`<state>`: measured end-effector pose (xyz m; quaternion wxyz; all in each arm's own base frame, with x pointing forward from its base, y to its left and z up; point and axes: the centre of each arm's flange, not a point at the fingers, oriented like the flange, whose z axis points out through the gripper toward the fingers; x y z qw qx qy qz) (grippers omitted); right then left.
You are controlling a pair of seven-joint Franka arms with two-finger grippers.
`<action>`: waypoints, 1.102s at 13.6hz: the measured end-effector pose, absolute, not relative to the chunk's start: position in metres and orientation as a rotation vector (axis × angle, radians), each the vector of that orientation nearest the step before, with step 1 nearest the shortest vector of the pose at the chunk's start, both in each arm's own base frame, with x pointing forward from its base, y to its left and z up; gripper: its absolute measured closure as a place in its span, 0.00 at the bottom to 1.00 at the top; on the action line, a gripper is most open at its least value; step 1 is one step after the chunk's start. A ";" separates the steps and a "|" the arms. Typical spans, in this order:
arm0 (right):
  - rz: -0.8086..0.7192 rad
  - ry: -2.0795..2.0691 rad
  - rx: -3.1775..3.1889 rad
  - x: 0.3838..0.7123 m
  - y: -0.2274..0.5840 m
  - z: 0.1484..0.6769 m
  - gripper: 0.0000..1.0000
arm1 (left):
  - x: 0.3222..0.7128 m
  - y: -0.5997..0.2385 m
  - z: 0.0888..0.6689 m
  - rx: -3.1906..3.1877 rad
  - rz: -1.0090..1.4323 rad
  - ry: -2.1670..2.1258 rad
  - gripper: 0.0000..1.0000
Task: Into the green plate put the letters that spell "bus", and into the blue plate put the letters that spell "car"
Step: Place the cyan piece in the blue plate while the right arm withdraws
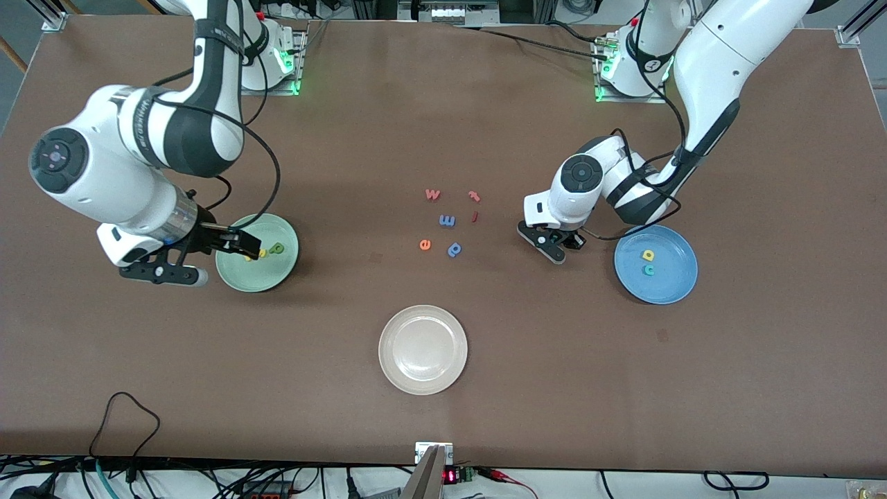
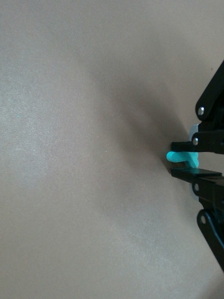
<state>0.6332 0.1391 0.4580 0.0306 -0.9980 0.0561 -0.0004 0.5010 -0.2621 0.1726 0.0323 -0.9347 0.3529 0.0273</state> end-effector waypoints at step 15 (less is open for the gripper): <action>0.015 0.118 -3.066 0.619 0.004 0.600 0.00 | 0.572 -0.120 0.243 -2.808 0.210 0.756 0.78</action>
